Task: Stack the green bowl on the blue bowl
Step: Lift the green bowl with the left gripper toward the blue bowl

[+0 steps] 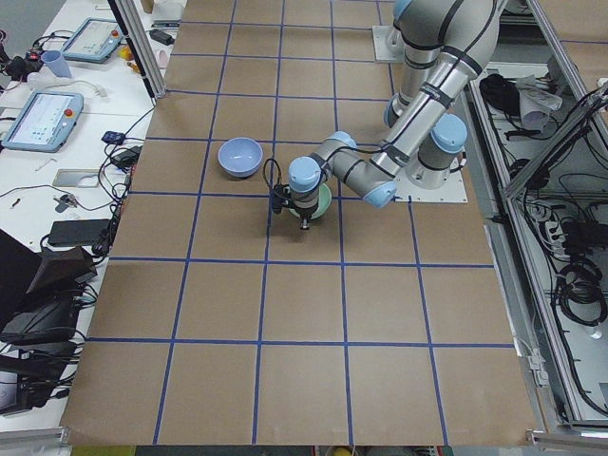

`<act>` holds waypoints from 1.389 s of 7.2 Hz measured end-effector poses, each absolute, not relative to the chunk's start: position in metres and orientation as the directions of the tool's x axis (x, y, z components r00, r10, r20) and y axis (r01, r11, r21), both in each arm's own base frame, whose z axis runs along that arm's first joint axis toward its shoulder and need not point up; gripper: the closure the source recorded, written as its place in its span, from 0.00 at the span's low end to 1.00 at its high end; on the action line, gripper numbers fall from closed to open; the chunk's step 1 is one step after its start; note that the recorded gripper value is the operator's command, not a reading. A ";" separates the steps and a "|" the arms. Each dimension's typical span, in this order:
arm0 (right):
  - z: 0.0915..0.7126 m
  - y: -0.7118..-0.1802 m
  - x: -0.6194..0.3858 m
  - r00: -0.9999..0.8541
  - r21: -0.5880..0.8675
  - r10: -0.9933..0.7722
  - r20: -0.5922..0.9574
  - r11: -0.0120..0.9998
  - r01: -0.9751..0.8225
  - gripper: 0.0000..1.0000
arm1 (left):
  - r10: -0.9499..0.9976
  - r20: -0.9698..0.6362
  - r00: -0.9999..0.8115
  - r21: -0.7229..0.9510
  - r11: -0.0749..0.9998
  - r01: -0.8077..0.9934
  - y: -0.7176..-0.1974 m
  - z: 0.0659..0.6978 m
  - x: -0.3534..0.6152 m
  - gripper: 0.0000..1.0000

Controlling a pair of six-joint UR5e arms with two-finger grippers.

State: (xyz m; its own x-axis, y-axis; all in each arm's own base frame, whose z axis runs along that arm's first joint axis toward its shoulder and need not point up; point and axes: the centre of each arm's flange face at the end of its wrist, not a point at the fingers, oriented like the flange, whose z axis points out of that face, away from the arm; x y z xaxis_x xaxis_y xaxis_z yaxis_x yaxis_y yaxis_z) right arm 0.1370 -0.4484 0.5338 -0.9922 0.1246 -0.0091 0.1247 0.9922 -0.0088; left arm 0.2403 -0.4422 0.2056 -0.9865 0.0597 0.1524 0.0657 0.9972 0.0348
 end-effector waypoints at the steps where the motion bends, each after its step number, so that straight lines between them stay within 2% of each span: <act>1: 0.534 -0.448 0.137 -0.992 -0.009 0.125 -0.009 0.992 0.125 0.00 | 0.055 0.161 -0.985 0.033 0.998 0.061 -0.447 0.216 0.242 1.00; 4: 0.534 -0.448 0.137 -0.992 -0.009 0.125 -0.009 0.992 0.125 0.00 | 0.037 0.194 -0.980 0.015 0.999 0.040 -0.468 0.259 0.233 1.00; 7: 0.534 -0.448 0.137 -0.992 -0.009 0.125 -0.009 0.992 0.125 0.00 | 0.054 0.190 -0.980 -0.011 0.999 0.053 -0.514 0.313 0.203 1.00; 10: 0.534 -0.448 0.137 -0.992 -0.008 0.125 -0.009 0.992 0.125 0.00 | -0.008 0.280 -0.960 -0.057 0.998 -0.025 -0.540 0.326 0.184 1.00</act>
State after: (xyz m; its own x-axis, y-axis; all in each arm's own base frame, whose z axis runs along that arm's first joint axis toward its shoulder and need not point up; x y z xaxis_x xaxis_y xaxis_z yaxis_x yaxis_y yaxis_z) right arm 0.1370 -0.4484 0.5337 -0.9922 0.1247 -0.0090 0.1247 0.9922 -0.0081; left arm 0.1841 -0.5399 0.3259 -0.9600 -0.0076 0.2798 -0.0245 0.9981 -0.0569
